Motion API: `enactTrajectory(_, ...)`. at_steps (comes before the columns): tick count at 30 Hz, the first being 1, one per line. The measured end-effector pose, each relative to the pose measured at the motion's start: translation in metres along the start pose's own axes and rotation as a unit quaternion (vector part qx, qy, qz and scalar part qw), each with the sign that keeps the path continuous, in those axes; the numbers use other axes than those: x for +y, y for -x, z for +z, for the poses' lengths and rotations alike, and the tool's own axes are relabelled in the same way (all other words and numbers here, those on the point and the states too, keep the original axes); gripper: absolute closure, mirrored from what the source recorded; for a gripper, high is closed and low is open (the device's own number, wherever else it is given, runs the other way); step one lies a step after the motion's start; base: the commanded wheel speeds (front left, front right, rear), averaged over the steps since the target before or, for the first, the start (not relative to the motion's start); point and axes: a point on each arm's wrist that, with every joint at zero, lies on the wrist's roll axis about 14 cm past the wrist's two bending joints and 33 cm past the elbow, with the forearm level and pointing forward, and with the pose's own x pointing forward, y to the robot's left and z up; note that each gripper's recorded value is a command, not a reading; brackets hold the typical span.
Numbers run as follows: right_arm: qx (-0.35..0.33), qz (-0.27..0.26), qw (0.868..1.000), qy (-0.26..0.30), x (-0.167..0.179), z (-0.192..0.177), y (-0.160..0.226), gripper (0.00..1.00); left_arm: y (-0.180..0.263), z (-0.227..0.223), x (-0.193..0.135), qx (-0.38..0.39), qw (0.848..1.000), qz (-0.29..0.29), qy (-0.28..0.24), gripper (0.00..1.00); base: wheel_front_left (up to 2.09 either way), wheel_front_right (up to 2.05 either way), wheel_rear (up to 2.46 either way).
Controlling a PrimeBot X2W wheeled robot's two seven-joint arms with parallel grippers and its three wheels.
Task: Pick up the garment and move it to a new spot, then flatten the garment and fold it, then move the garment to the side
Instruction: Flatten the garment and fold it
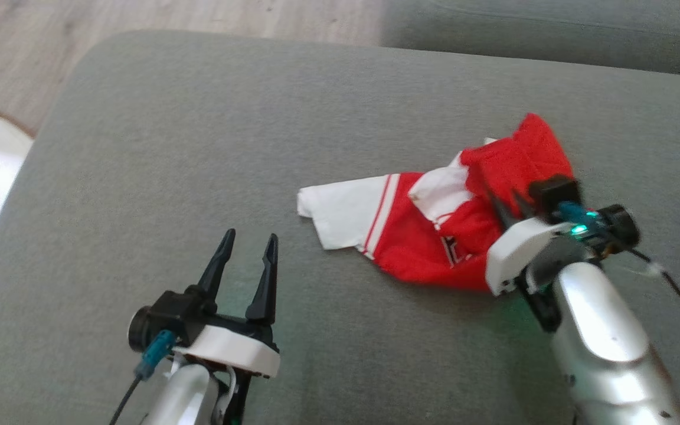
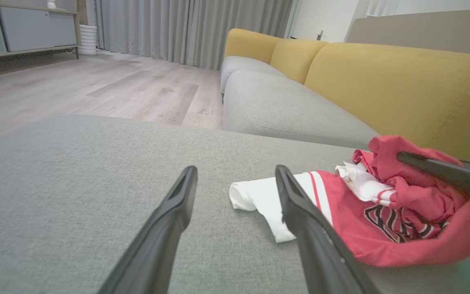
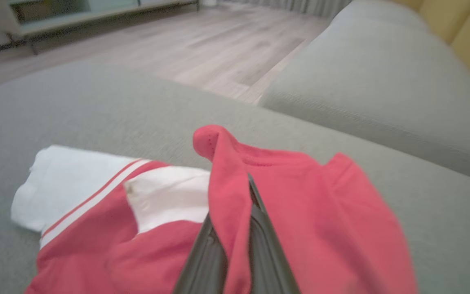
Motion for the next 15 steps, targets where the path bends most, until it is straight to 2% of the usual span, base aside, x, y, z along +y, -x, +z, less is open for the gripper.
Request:
enactTrajectory(2, -0.039, -0.031, 0.998, -0.032, -0.02, 0.012, 0.011, 1.0, -0.004, 0.002, -0.005, -0.003, 1.0, -0.008, 0.002, 0.0, 0.0, 0.0, 0.0)
enactTrajectory(5, -0.084, -0.087, 0.989, -0.088, -0.053, 0.014, 0.039, 1.0, -0.012, 0.004, -0.013, -0.007, 1.0, -0.022, 0.003, 0.0, 0.0, 0.0, 0.0)
enactTrajectory(10, -0.085, -0.185, 0.963, -0.178, -0.095, -0.031, 0.106, 1.0, -0.025, 0.005, -0.037, -0.009, 0.998, -0.06, 0.0, 0.0, 0.0, 0.0, 0.0)
enactTrajectory(12, -0.069, -0.223, 0.948, -0.217, -0.105, -0.058, 0.134, 1.0, -0.029, 0.005, -0.048, -0.009, 0.997, -0.077, 0.001, 0.0, 0.0, 0.0, 0.0)
enactTrajectory(13, -0.06, -0.24, 0.941, -0.232, -0.109, -0.071, 0.146, 0.79, -0.031, 0.005, -0.054, -0.009, 0.996, -0.085, 0.001, 0.0, 0.0, 0.0, 0.0)
enactTrajectory(14, -0.049, -0.255, 0.935, -0.241, -0.111, -0.083, 0.158, 0.0, -0.032, 0.005, -0.059, -0.009, 0.996, -0.093, 0.001, 0.0, 0.0, 0.0, 0.0)
enactTrajectory(15, -0.038, -0.267, 0.931, -0.247, -0.112, -0.094, 0.169, 0.0, -0.034, 0.005, -0.064, -0.009, 0.995, -0.1, 0.001, 0.0, 0.0, 0.0, 0.0)
